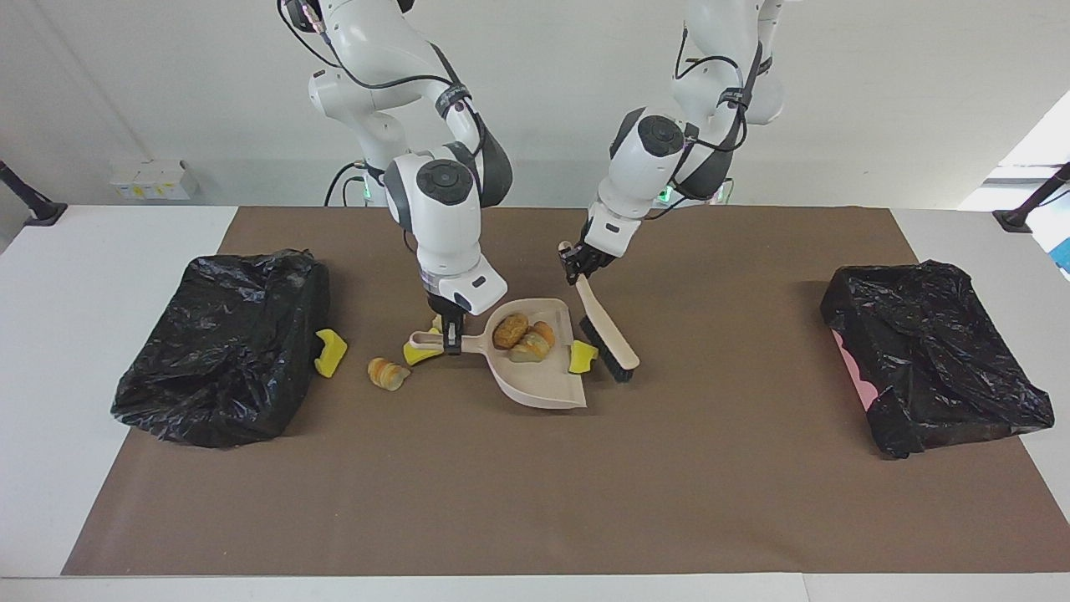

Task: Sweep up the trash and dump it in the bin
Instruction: 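Sweep the sponge and bread into the dustpan with the left gripper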

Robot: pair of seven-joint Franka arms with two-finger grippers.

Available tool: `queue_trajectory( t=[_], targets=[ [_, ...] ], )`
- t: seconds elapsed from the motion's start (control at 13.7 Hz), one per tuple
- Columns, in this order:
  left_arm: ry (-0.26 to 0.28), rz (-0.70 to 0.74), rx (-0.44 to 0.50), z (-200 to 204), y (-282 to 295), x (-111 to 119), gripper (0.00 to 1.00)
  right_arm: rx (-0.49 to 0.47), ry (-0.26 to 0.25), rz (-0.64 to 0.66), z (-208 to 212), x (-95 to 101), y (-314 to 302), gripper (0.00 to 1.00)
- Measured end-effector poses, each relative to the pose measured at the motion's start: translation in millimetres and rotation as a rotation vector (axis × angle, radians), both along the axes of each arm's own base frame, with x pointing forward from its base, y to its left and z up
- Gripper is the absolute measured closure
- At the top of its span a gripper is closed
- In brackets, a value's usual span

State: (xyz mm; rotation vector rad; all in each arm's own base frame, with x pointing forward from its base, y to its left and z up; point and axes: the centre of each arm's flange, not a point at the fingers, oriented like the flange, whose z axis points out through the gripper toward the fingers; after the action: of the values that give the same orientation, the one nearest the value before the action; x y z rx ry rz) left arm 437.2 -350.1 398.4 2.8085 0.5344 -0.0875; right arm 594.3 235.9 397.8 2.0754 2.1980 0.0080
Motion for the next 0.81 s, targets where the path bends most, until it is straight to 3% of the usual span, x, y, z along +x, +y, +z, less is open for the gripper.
queue_trajectory(
  t=[0.37,0.81],
  targets=[
    [-0.124,0.02,-0.076,20,-15,8,0.74,0.012,-0.015,0.01,1,-2.9,11,0.68],
    [-0.176,0.077,-0.17,53,-37,48,0.74,0.076,0.019,-0.075,-6,-3.4,5,0.68]
  ],
)
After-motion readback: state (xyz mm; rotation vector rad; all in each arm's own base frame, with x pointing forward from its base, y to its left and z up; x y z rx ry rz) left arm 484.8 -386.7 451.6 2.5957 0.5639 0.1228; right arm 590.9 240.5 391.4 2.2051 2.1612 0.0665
